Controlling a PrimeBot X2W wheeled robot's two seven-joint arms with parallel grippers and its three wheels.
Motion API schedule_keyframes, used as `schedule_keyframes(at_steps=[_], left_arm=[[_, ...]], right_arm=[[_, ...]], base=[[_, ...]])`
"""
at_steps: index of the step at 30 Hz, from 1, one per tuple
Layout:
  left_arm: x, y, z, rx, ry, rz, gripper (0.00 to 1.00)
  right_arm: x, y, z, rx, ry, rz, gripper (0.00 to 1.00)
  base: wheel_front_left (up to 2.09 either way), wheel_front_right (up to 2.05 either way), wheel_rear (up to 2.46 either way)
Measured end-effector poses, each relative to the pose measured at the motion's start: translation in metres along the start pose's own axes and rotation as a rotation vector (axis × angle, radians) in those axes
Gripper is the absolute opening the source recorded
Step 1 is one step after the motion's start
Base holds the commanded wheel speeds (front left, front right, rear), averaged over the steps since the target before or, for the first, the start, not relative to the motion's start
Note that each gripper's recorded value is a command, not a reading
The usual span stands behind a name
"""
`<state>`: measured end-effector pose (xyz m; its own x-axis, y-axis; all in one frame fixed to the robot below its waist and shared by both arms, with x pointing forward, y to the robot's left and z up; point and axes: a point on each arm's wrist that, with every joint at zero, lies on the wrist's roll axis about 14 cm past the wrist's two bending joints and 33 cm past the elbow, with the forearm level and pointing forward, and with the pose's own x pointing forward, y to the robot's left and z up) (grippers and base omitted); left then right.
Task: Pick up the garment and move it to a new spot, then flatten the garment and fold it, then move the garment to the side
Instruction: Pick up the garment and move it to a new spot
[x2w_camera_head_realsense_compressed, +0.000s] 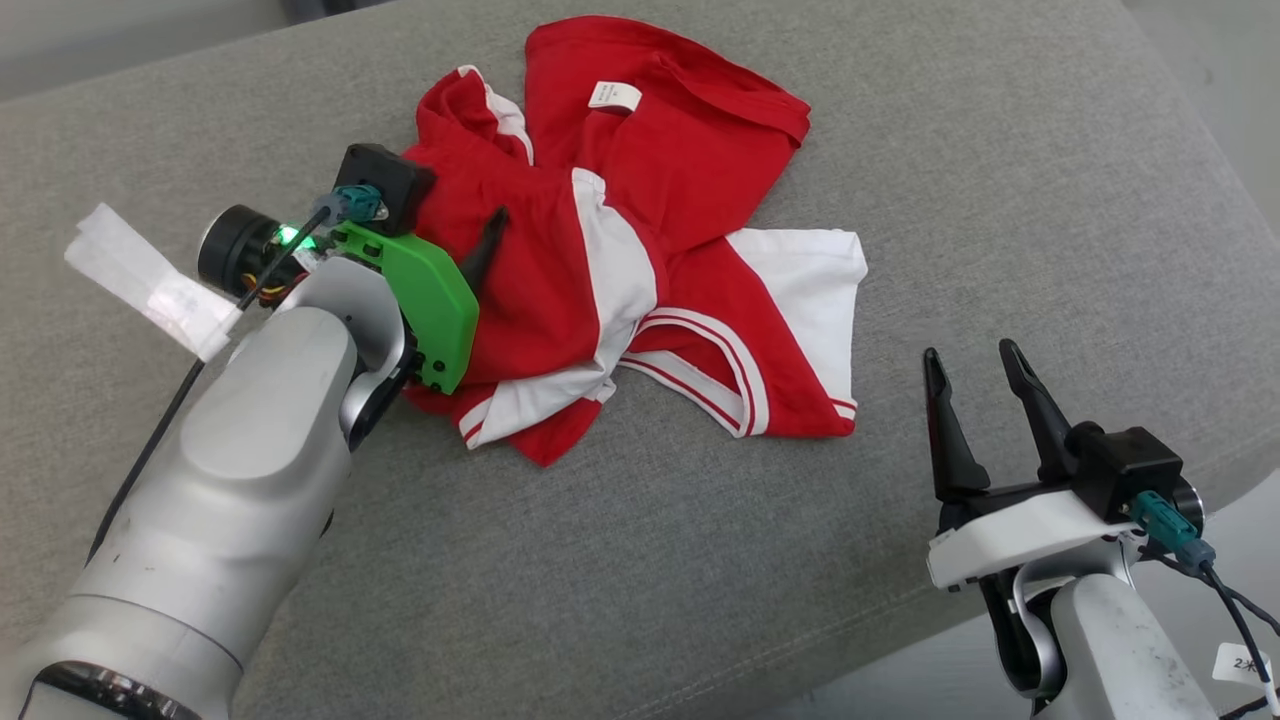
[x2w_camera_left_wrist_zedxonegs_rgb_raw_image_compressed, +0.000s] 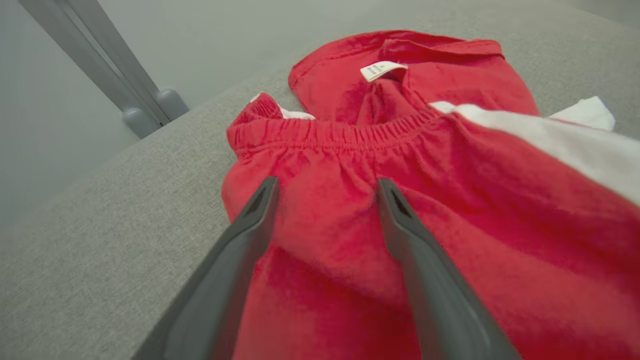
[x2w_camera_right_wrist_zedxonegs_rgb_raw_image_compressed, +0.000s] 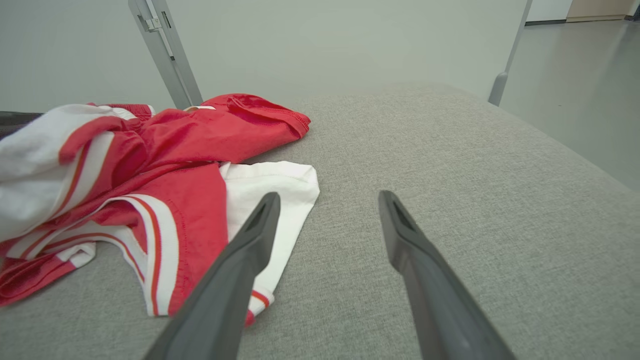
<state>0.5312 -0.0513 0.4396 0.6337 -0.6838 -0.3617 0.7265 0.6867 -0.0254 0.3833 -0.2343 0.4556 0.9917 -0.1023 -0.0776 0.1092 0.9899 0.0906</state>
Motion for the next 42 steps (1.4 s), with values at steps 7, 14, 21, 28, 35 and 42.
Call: schedule_keyframes(at_steps=[7, 14, 21, 28, 35, 42], left_arm=[[0.008, -0.006, -0.055, -0.039, 0.211, -0.016, 1.0], [0.01, -0.011, -0.055, -0.024, 0.201, -0.026, 0.0], [0.008, -0.005, -0.004, 0.032, 0.023, -0.008, 0.0], [-0.004, -0.009, 0.063, 0.069, -0.197, -0.002, 0.0], [-0.036, 0.007, 0.14, 0.097, -0.406, 0.047, 0.0], [-0.095, 0.05, 0.2, 0.145, -0.584, 0.187, 0.0]], right_arm=[[-0.001, -0.007, -0.001, -0.01, 0.006, -0.019, 1.0], [-0.002, -0.01, 0.002, -0.018, -0.003, -0.029, 1.0], [-0.002, -0.004, 0.01, -0.016, -0.027, -0.009, 1.0], [-0.004, 0.008, 0.013, -0.005, -0.039, 0.024, 1.0], [-0.003, 0.025, 0.016, 0.007, -0.054, 0.076, 1.0], [0.002, 0.046, 0.019, 0.02, -0.069, 0.135, 1.0]], base=[[0.0, 0.0, 0.0], [0.0, 0.0, 0.0], [0.0, 0.0, 0.0], [0.0, 0.0, 0.0], [0.0, 0.0, 0.0], [0.0, 0.0, 0.0]])
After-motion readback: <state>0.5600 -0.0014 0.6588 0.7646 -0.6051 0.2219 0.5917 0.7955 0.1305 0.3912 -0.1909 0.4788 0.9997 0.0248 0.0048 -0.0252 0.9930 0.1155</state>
